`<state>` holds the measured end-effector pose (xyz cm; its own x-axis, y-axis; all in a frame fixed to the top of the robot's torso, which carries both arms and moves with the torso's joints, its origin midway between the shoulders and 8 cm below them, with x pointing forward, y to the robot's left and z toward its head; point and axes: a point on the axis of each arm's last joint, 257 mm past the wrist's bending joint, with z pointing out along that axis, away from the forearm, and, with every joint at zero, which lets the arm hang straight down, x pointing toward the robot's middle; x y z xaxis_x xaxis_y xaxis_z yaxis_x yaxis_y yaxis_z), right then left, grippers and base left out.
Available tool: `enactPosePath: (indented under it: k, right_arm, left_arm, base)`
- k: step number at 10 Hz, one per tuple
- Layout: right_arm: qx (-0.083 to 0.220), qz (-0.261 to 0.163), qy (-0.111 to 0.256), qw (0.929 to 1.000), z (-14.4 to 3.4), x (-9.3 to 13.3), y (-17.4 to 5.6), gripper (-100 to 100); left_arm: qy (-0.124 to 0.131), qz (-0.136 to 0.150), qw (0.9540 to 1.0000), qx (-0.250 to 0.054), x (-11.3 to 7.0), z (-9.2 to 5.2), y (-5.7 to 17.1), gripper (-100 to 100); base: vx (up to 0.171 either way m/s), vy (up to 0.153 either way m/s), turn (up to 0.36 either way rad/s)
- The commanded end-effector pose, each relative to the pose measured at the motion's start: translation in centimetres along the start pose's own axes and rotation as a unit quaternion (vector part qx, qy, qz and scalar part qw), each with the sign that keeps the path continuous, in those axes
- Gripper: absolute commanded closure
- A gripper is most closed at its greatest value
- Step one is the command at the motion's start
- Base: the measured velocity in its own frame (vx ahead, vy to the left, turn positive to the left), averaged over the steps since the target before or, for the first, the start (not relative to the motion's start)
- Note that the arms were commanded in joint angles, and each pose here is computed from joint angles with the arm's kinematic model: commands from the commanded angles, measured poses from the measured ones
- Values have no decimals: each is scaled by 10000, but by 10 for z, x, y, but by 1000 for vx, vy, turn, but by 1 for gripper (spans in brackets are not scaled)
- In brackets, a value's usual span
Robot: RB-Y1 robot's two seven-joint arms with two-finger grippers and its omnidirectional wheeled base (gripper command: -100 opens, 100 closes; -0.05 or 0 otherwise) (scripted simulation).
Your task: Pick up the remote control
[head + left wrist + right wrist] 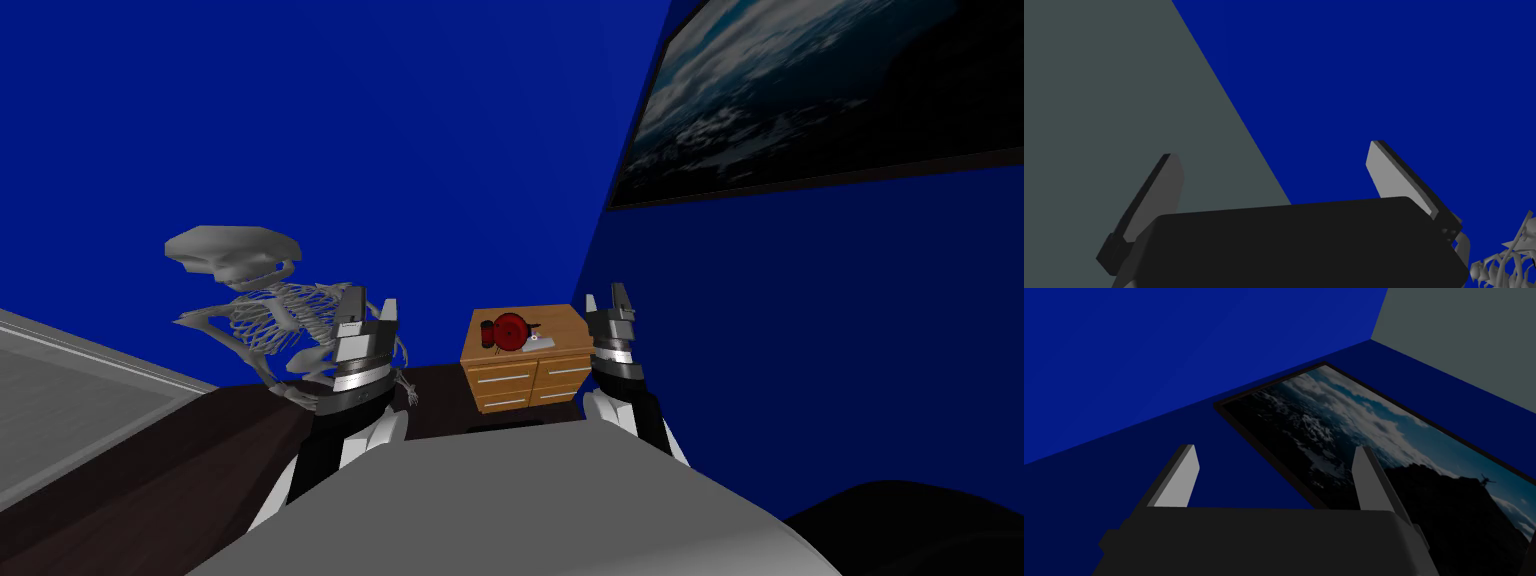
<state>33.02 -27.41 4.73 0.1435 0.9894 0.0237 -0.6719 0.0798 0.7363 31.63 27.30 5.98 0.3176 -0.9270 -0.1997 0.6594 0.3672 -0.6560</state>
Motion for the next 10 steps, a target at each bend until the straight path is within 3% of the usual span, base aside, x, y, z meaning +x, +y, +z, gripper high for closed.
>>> enactPosePath:
  k: [1, 5, 7, 8, 10]
  right_arm:
    - [59, -111, 185, 9997, -2, 4, -4, -100]
    - [331, -504, 653, 9960, -13, 10, -24, -100]
    - [629, -873, 958, 9896, -27, 9, -47, -100]
    - [630, -889, 1007, 9889, -28, 10, -47, -100]
    - [1000, -1340, 1346, 9767, -48, 4, -77, -100]
  left_arm:
    - [0, 0, 10000, 0, 0, 0, 0, 0]
    - [0, 0, 10000, 0, 0, 0, 0, 0]
    - [0, 0, 10000, 0, 0, 0, 0, 0]
    - [0, -1, 10000, 1, 0, 0, 0, 0]
    - [0, 0, 10000, 0, 0, 0, 0, 0]
  base:
    - [-29, -1, 23]
    - [-74, -10, 52]
    - [-73, 4, 99]
    - [-68, -1, 42]
    - [-93, 0, 145]
